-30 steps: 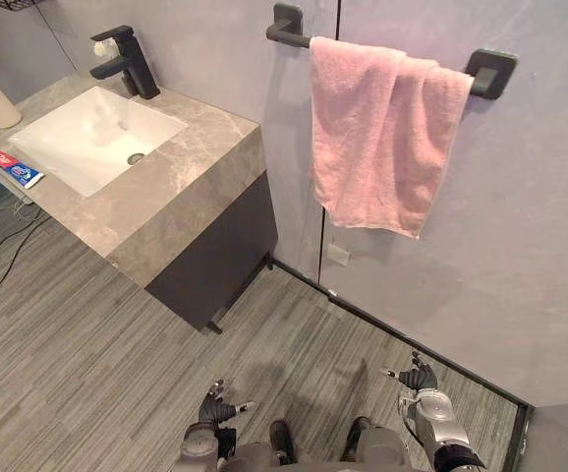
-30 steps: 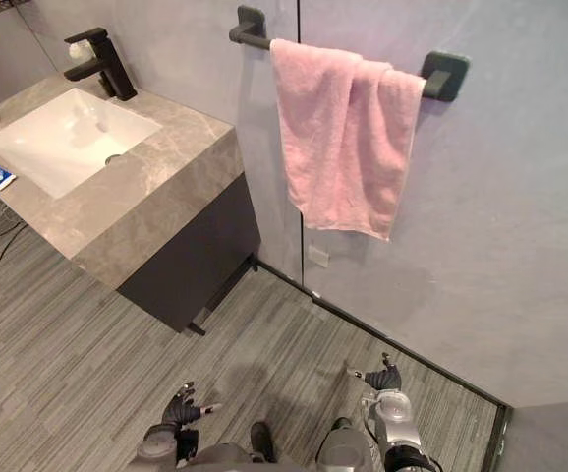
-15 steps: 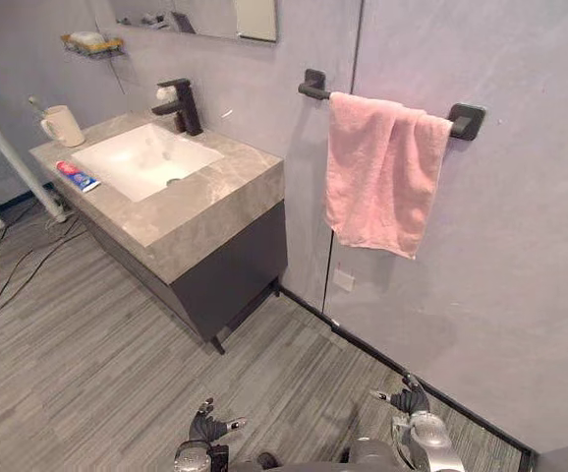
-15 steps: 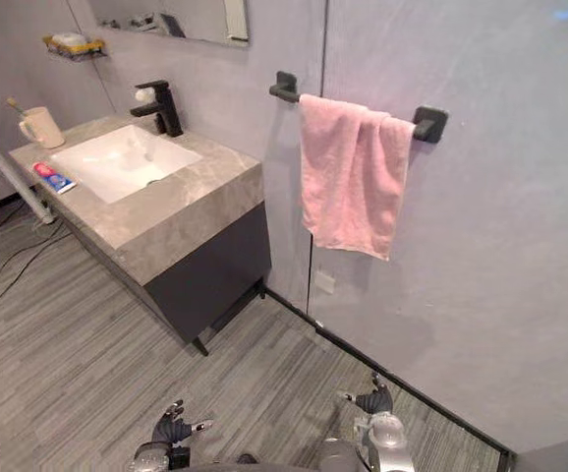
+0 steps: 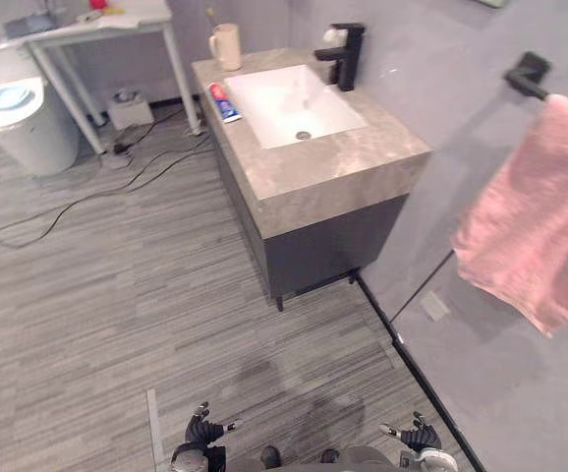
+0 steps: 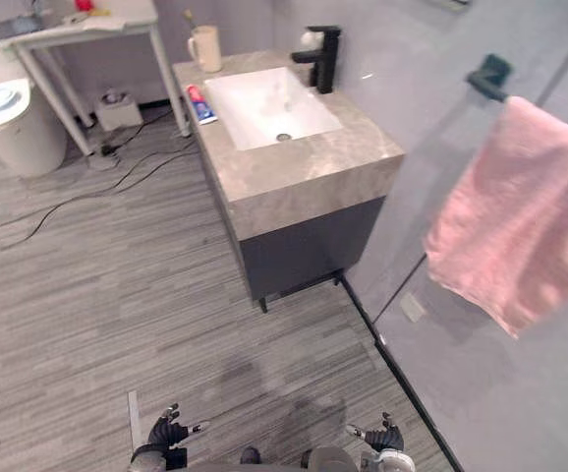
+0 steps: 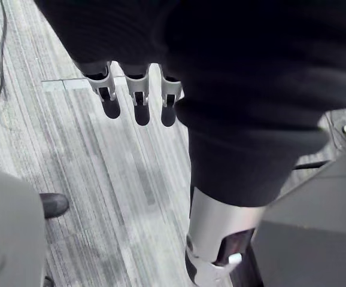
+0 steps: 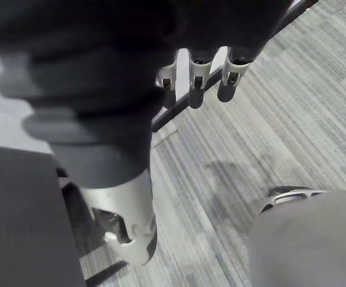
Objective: Organize washtable
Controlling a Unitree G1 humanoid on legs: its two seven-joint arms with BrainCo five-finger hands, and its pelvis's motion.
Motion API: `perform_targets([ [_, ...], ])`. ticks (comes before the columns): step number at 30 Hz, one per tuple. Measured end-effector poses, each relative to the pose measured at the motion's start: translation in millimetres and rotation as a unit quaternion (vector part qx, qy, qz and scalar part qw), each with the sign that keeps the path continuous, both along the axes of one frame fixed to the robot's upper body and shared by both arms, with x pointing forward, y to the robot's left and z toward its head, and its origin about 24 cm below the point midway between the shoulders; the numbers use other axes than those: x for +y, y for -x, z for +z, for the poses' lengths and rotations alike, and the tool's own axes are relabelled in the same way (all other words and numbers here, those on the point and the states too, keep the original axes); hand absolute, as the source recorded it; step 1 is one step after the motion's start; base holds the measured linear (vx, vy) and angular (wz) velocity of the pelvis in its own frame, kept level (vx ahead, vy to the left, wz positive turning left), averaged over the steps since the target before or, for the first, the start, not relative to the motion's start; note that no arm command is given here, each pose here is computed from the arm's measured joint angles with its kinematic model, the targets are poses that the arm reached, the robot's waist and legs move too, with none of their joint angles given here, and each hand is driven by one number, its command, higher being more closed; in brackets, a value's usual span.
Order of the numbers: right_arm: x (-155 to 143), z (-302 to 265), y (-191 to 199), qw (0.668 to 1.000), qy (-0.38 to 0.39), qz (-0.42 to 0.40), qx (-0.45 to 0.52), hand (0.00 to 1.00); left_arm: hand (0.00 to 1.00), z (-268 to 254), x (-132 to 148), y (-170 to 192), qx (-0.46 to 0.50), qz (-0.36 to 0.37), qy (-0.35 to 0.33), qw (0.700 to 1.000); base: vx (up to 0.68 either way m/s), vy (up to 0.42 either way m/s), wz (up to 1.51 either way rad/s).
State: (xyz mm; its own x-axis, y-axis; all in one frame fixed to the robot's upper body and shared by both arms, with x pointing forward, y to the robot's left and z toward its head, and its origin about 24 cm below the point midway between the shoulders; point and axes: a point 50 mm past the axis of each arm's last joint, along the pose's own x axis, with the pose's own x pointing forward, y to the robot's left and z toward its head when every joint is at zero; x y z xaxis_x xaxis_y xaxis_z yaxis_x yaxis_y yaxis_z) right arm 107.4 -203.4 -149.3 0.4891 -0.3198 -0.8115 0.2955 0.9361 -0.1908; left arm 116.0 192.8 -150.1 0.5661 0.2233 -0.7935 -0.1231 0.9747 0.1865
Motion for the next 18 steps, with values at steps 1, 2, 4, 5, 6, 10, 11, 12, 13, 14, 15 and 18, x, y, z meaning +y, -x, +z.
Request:
perform_targets([
  [1,2,1,-6,1.0,-0.001,0.006,-0.007,0.0,0.0,0,-1,0,0.0,-0.004,0.0,1.0,0.19,-0.011,0.59],
  [2,3,4,-14,1.0,-0.001,0.01,-0.018,0.0,0.0,0,2,1,0.003,-0.004,-0.004,1.0,0.17,-0.027,0.5],
  [4,5,5,-19,0.999,0.0,0.019,-0.029,0.0,0.0,0,9,3,0.008,-0.004,-0.013,1.0,0.17,-0.082,0.56],
  [5,5,4,-18,0.999,0.0,0.023,-0.023,0.0,0.0,1,12,3,0.007,-0.003,-0.016,1.0,0.16,-0.103,0.63],
  [6,7,3,-17,0.999,-0.001,0.027,-0.021,0.0,0.0,1,11,2,0.006,-0.003,-0.014,1.0,0.11,-0.063,0.6],
  [10,-4,4,-14,0.999,0.013,0.027,-0.012,0.0,0.0,2,4,-7,-0.006,-0.007,-0.006,1.0,0.05,0.042,0.58],
  [11,-6,4,-14,0.999,0.015,0.025,-0.012,0.0,0.0,3,6,-9,-0.007,-0.007,-0.009,1.0,0.04,0.13,0.65],
  [12,-8,4,-15,0.999,0.017,0.024,-0.013,0.0,0.0,3,7,-9,-0.008,-0.007,-0.01,1.0,0.05,0.203,0.74],
  [13,-9,5,-16,0.999,0.02,0.025,-0.014,0.0,0.0,4,8,-10,-0.012,0.0,-0.008,1.0,0.05,0.194,0.49],
  [14,-10,5,-15,0.999,0.021,0.025,-0.014,0.0,0.0,4,9,-10,-0.014,0.003,-0.008,1.0,0.11,0.375,0.3],
  [15,-8,6,-19,0.999,0.02,0.028,-0.018,0.0,0.0,5,11,-10,-0.015,0.01,-0.008,1.0,0.18,0.445,0.08],
  [18,13,4,-23,0.999,0.004,0.046,-0.022,0.0,0.0,8,22,-12,-0.025,0.033,-0.015,0.999,0.18,0.34,-0.11],
])
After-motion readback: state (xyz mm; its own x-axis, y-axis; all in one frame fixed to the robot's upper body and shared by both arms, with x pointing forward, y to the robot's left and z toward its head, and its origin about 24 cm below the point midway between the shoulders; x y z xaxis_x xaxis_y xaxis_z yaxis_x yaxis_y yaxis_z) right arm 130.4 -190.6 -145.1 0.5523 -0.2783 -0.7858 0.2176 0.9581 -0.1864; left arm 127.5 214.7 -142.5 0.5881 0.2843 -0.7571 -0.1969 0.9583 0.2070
